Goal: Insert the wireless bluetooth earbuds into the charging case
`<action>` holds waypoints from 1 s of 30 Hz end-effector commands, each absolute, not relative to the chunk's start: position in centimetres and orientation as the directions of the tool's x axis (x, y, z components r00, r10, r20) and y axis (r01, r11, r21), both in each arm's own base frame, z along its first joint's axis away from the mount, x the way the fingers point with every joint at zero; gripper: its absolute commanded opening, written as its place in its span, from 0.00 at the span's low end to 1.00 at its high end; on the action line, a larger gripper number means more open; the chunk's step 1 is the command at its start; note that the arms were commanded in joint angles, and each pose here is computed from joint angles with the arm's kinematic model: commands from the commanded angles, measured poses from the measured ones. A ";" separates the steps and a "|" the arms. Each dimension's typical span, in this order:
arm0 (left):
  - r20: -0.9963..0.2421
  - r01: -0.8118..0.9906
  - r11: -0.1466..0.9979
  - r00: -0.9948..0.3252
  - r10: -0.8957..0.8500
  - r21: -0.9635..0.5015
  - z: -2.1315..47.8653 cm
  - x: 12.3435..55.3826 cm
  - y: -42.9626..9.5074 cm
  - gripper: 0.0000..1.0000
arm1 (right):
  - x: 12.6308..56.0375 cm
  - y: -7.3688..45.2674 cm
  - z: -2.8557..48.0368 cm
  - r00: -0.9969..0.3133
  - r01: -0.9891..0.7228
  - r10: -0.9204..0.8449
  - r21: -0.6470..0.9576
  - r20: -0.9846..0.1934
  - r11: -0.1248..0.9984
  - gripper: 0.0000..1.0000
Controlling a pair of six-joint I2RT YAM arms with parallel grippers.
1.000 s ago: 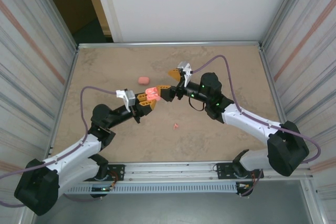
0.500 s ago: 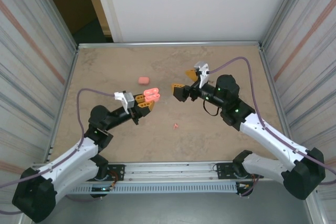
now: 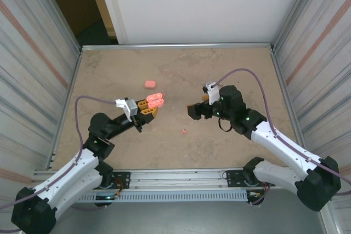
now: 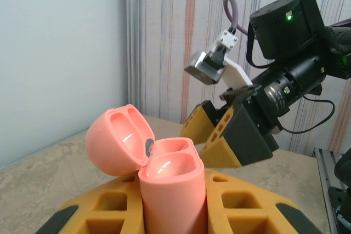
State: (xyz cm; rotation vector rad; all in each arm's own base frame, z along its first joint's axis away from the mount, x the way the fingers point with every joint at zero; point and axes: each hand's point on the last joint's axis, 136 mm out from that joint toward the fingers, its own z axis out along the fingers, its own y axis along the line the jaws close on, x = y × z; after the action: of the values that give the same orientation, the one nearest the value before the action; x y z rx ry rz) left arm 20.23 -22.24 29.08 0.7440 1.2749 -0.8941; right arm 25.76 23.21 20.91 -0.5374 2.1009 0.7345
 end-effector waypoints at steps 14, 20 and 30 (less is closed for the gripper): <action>-0.980 0.885 0.464 0.112 -0.164 0.023 30.9 19.8 -22.3 0.00 | 24.8 24.1 10.9 -0.782 -0.533 -0.242 0.415 -0.574 0.737 0.81; -0.981 0.885 0.465 0.110 -0.160 0.023 30.9 19.8 -22.3 0.00 | 24.7 25.2 9.1 -0.820 -0.522 -0.279 0.453 -0.499 0.723 0.74; -0.982 0.882 0.472 0.108 -0.154 0.022 30.7 20.0 -22.3 0.00 | 24.9 26.4 7.4 -0.851 -0.500 -0.304 0.484 -0.428 0.718 0.62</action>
State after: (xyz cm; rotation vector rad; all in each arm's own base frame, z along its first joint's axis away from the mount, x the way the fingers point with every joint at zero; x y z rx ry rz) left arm 20.28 -22.29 28.95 0.7470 1.2817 -0.8932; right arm 24.98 25.79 7.10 -0.6330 2.5835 0.8287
